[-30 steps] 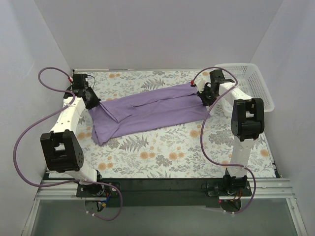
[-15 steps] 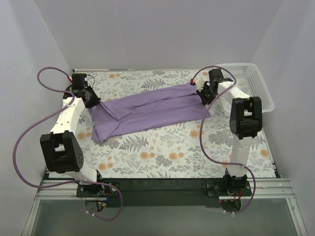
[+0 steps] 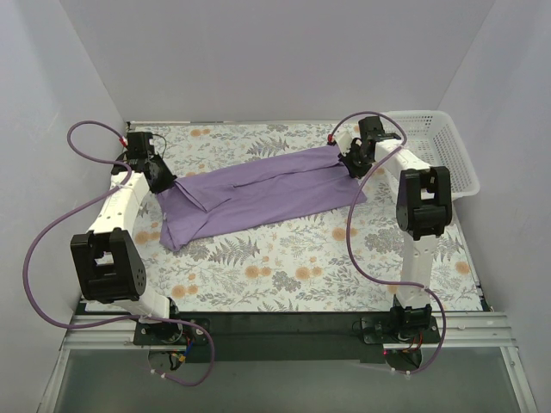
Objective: Fold and stack the t-shirts
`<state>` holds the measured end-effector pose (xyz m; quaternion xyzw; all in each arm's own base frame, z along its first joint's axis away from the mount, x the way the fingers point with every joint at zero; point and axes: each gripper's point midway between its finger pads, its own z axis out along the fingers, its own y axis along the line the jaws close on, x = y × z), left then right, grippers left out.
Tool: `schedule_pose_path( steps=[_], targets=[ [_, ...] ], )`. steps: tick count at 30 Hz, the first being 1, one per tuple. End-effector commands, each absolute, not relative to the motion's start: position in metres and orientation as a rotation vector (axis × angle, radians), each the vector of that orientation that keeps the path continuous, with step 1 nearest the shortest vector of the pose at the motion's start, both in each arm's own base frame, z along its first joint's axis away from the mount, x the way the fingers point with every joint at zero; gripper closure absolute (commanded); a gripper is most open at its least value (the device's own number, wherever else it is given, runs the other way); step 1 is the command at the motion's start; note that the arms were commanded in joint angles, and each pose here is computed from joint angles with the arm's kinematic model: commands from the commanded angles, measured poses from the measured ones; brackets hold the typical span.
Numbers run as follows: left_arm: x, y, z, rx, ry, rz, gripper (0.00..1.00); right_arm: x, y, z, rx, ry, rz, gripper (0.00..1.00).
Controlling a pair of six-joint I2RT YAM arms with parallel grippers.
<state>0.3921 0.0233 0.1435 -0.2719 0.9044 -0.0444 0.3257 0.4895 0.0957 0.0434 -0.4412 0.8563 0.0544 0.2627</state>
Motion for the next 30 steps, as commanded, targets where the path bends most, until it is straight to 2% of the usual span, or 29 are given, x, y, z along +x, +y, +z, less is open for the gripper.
schedule_pose_path(
  steps=[1, 14, 19, 20, 22, 23, 25, 26, 30],
  targets=[
    [0.393, 0.026, 0.162, -0.705, 2.320, -0.126, 1.00, 0.509, 0.097, 0.060, -1.157, 2.270, 0.099, 0.99],
    [0.386, 0.029, 0.185, -0.703, 2.247, -0.120, 1.00, 0.511, 0.095, 0.054, -1.149, 2.293, 0.074, 0.98],
    [0.393, 0.019, 0.173, -0.675, 2.298, -0.176, 1.00, 0.510, 0.097, 0.061, -1.151, 2.276, 0.080, 0.94],
    [0.395, 0.020, 0.170, -0.667, 2.310, -0.170, 1.00, 0.509, 0.098, 0.063, -1.152, 2.270, 0.088, 0.81],
    [0.399, 0.014, 0.169, -0.642, 2.323, -0.207, 1.00, 0.506, 0.103, 0.074, -1.153, 2.248, 0.101, 0.72],
    [0.404, 0.012, 0.171, -0.611, 2.327, -0.221, 1.00, 0.506, 0.105, 0.085, -1.152, 2.221, 0.095, 0.63],
    [0.409, 0.008, 0.173, -0.570, 2.336, -0.247, 1.00, 0.502, 0.113, 0.094, -1.166, 2.197, 0.112, 0.55],
    [0.412, 0.002, 0.176, -0.522, 2.343, -0.288, 1.00, 0.499, 0.116, 0.105, -1.169, 2.173, 0.115, 0.48],
    [0.427, -0.012, 0.194, -0.404, 2.324, -0.386, 1.00, 0.478, 0.144, 0.128, -1.225, 2.086, 0.199, 0.40]
  ],
)
